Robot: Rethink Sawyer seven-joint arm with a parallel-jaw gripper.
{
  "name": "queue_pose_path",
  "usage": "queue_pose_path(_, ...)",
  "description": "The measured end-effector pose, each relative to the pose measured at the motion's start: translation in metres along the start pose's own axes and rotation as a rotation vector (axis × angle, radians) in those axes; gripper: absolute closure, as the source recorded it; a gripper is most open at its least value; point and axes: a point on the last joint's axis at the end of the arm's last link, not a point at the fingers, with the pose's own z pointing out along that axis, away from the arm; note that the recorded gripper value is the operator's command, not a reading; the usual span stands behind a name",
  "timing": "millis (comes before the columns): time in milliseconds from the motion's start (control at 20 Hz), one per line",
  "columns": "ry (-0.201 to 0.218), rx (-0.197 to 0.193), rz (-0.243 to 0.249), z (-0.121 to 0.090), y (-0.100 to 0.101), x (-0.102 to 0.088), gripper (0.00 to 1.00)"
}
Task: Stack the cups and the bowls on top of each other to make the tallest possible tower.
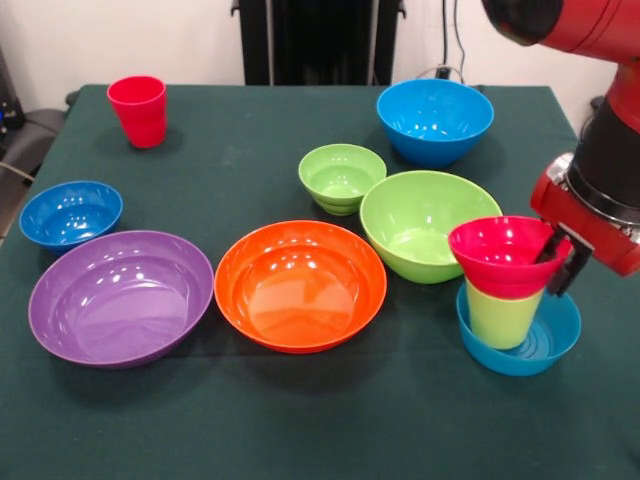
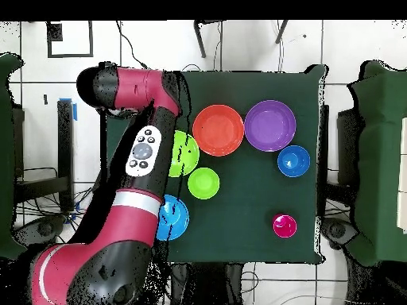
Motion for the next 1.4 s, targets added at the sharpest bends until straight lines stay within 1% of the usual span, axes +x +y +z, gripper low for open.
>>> queue_pose_path(200, 0.017, -0.002, 0.007, 0.003, -0.001, -0.002, 0.0)
queue_pose_path(250, 0.038, -0.009, 0.016, 0.006, -0.002, -0.004, 0.0)
queue_pose_path(400, 0.062, -0.008, 0.025, 0.008, -0.003, -0.006, 0.0)
queue_pose_path(450, 0.079, 0.002, 0.029, 0.008, -0.005, -0.006, 0.0)
queue_pose_path(700, 0.113, 0.033, 0.028, 0.002, -0.01, -0.003, 0.0)
queue_pose_path(800, 0.129, 0.045, 0.028, -0.006, -0.011, -0.002, 0.0)
queue_pose_path(850, 0.138, 0.05, 0.029, -0.013, -0.012, -0.002, 0.0)
queue_pose_path(900, 0.14, 0.052, 0.029, -0.016, -0.012, -0.003, 0.0)
queue_pose_path(1000, 0.146, 0.05, 0.029, -0.029, -0.012, -0.004, 0.0)
queue_pose_path(1050, 0.146, 0.044, 0.029, -0.04, -0.011, -0.005, 0.0)
queue_pose_path(1200, 0.145, 0.032, 0.03, -0.052, -0.01, -0.007, 0.0)
queue_pose_path(1250, 0.144, 0.016, 0.032, -0.062, -0.008, -0.009, 0.0)
queue_pose_path(1400, 0.146, 0.001, 0.034, -0.07, -0.007, -0.011, 0.0)
